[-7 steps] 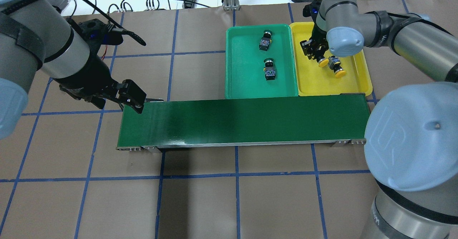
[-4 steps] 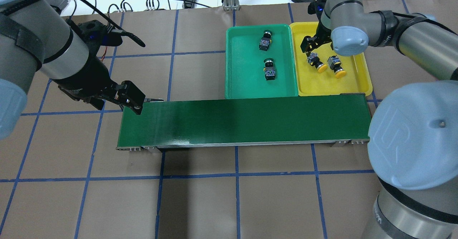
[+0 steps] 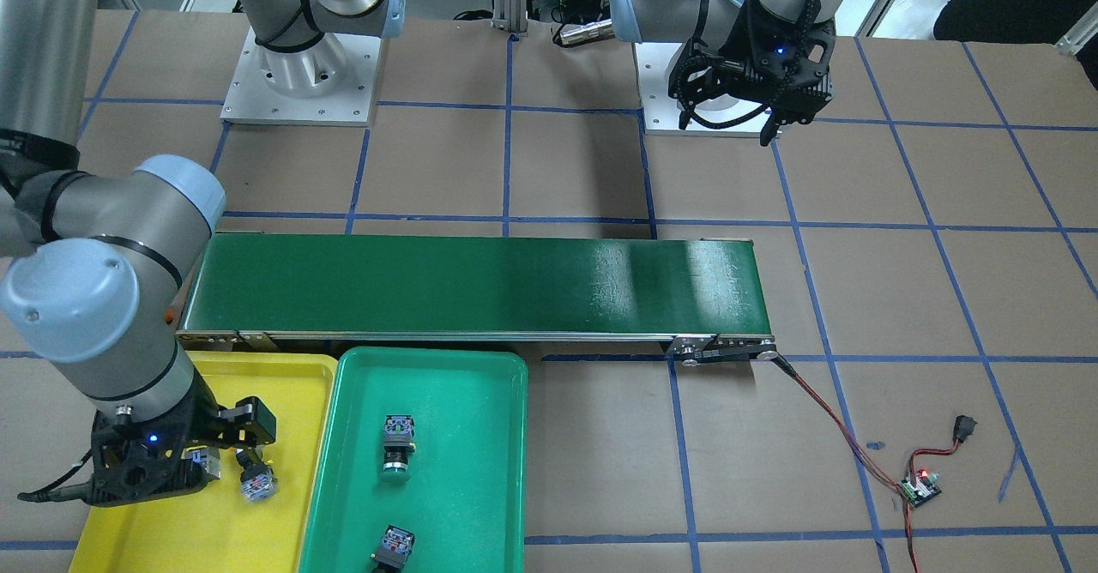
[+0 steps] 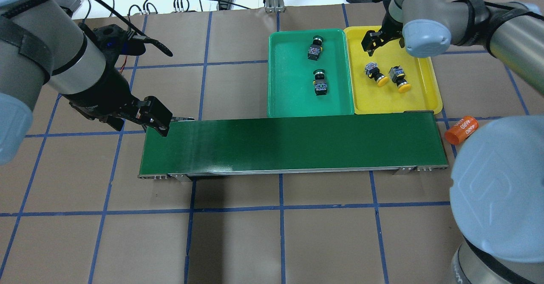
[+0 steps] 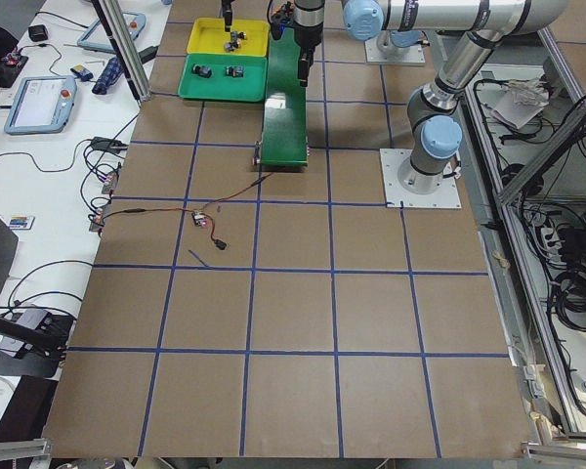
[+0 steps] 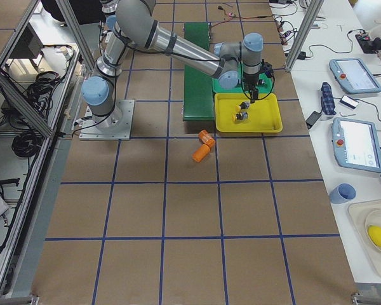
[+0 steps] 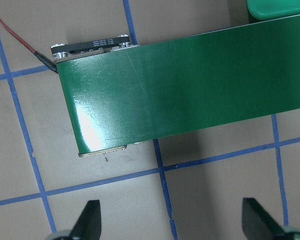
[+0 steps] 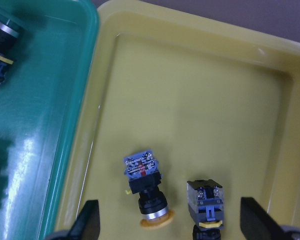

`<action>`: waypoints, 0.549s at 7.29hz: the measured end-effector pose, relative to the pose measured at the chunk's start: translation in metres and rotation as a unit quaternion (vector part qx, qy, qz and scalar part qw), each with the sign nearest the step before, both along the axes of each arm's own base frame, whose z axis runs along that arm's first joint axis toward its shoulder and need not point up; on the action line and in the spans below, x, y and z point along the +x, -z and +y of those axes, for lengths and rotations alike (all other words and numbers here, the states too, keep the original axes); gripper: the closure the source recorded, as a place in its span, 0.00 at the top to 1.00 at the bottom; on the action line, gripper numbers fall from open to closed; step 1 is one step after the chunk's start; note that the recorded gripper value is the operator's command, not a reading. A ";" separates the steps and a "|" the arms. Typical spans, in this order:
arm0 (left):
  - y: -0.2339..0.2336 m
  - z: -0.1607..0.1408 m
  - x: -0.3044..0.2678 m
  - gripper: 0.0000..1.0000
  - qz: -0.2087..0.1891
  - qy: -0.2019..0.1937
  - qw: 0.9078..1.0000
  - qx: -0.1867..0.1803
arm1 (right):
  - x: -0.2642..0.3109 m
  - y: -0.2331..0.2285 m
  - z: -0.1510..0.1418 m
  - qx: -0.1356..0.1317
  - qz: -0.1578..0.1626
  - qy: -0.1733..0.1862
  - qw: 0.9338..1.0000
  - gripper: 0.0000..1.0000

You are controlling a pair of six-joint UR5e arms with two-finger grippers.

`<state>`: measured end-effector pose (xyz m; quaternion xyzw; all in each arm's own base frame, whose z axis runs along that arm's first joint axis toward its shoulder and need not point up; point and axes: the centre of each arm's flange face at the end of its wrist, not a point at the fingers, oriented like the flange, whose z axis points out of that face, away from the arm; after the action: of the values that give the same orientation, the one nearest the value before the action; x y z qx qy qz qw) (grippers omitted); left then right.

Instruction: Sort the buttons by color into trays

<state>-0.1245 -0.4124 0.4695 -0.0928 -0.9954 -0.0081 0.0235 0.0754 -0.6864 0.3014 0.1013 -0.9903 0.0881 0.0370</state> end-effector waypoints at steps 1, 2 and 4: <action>-0.001 0.000 0.000 1.00 0.000 0.000 1.000 -0.001 | 0.003 -0.031 0.016 0.009 -0.001 0.002 1.000 1.00; -0.001 0.000 0.001 1.00 -0.003 0.000 1.000 -0.001 | 0.005 -0.060 0.034 0.020 -0.003 0.005 1.000 1.00; -0.001 0.000 0.005 1.00 -0.025 0.001 1.000 -0.002 | 0.014 -0.126 0.084 0.043 -0.011 0.035 0.998 1.00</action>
<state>-0.1195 -0.4125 0.4709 -0.0937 -0.9956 -0.0088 -0.0015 0.0892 -0.6020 0.4272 0.0668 -0.9964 0.0453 0.0251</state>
